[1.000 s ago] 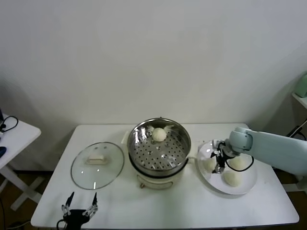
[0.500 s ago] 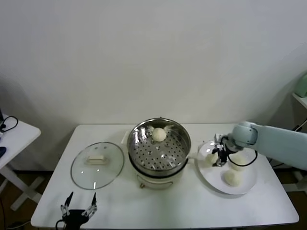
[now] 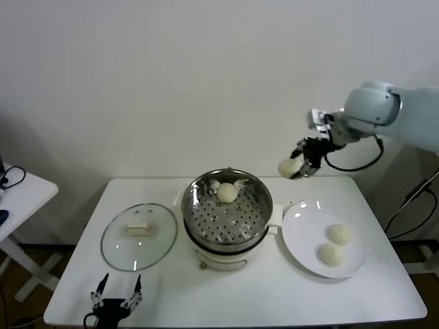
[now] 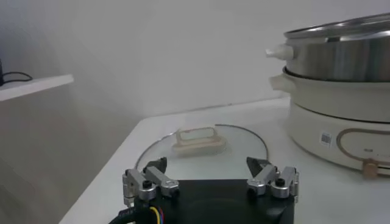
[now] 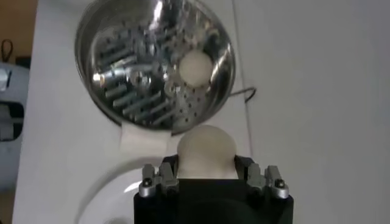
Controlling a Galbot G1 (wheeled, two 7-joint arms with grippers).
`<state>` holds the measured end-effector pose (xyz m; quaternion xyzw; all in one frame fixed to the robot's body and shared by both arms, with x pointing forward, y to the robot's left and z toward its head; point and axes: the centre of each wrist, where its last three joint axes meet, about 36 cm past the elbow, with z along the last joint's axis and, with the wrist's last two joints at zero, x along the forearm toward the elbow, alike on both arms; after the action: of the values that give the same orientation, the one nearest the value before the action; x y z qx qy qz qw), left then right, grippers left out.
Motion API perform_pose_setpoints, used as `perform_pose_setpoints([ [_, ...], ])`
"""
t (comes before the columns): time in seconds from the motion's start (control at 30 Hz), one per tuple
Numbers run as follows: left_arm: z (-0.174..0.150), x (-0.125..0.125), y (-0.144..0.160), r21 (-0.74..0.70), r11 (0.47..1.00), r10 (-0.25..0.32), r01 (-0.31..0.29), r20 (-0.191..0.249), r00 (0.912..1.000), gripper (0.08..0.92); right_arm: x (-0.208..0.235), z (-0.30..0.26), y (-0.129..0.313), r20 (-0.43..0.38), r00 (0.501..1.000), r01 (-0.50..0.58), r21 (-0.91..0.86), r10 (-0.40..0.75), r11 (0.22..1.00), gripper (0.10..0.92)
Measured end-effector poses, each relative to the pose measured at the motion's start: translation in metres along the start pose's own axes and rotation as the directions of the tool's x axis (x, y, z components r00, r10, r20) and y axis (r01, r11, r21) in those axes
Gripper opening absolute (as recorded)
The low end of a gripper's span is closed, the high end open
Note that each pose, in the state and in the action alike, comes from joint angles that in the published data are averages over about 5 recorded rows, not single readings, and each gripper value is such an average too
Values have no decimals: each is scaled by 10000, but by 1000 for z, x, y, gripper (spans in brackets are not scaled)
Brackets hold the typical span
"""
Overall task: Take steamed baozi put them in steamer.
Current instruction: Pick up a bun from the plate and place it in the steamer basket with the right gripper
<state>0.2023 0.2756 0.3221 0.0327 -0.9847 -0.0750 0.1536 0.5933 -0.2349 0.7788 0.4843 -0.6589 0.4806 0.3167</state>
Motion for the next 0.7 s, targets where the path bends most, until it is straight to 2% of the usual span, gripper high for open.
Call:
perform_pose_setpoints([
  [0.13,0,0,1,-20,10000,-26,26,1,10000,823,-13,-44,7,175,9998,108,315,-113,9994,628],
  [0.37,1,-2,2,-25,10000,-73,73,16,10000,823,-77,-97,25,-77,9979,653,829,-649,9944,628],
  [0.7,3,-5,3,-33,10000,-63,63,18,10000,823,-178,-119,45,-608,9925,1128,1204,-1061,9863,621],
])
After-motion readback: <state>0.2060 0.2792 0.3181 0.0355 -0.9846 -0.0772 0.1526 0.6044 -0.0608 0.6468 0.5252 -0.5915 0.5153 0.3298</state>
